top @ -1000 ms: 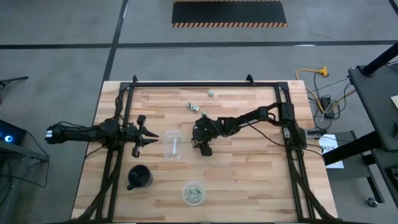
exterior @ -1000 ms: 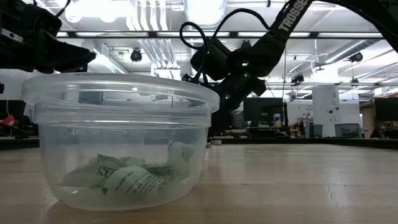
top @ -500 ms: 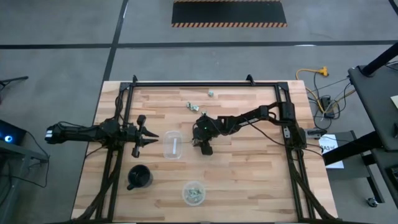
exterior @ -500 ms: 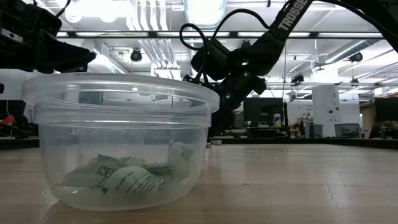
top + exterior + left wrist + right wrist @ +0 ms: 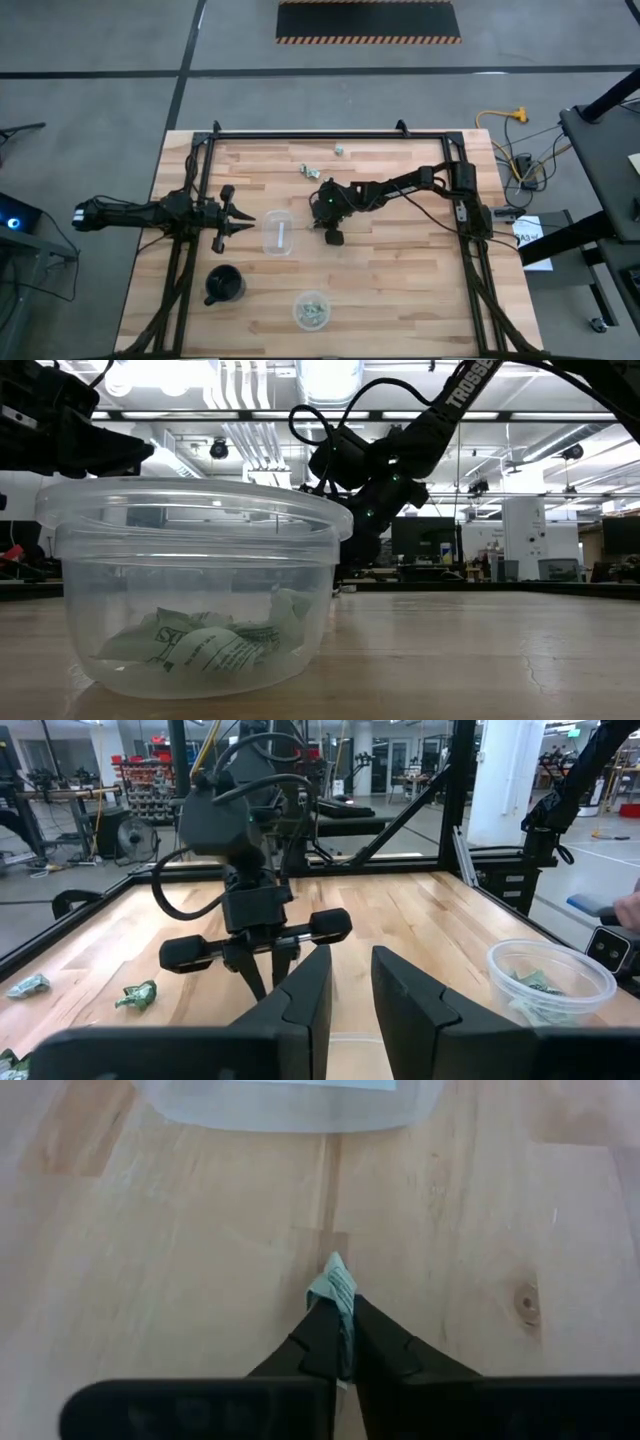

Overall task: Pick and place Stevia / Truvia into bins
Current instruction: Put the stevia packet into the round transparent container

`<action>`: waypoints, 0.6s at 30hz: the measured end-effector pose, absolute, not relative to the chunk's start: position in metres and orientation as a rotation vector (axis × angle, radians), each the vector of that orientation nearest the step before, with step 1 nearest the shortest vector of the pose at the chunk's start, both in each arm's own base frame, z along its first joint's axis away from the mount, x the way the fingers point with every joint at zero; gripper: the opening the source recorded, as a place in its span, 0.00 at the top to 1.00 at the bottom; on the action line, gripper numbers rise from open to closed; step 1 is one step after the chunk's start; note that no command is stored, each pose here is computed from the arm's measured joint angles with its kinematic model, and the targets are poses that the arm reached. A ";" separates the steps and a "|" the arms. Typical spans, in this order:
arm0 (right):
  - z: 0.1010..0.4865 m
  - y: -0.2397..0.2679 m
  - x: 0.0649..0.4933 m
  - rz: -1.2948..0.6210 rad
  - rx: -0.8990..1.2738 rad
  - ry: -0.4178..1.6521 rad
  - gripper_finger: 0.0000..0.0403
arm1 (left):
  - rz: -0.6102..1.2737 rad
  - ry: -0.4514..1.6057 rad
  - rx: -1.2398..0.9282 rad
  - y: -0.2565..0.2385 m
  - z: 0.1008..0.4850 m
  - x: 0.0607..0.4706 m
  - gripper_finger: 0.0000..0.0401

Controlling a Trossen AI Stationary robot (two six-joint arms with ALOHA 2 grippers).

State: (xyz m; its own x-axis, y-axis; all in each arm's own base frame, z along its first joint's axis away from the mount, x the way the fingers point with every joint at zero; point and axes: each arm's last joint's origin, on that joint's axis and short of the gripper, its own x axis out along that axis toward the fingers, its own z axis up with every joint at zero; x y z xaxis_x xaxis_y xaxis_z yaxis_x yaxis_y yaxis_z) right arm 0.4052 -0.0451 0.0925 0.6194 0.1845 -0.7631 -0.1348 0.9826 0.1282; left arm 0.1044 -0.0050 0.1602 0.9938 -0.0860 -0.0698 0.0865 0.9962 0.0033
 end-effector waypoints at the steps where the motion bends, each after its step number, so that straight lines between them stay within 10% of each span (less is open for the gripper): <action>1: 0.092 -0.046 0.405 0.200 0.071 0.882 0.97 | -0.086 0.070 0.006 -0.005 0.160 0.104 0.86; 18: 0.115 -0.015 0.410 0.568 0.080 0.648 0.98 | -0.086 0.075 0.006 -0.005 0.160 0.105 0.86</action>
State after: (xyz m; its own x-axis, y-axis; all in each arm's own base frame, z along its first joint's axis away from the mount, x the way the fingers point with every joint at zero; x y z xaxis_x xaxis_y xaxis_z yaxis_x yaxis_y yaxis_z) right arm 0.4103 -0.0148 0.1147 0.6514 0.5240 -0.5487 -0.4754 0.8455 0.2432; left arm 0.1046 -0.0050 0.1597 0.9935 -0.0860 -0.0748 0.0864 0.9963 0.0030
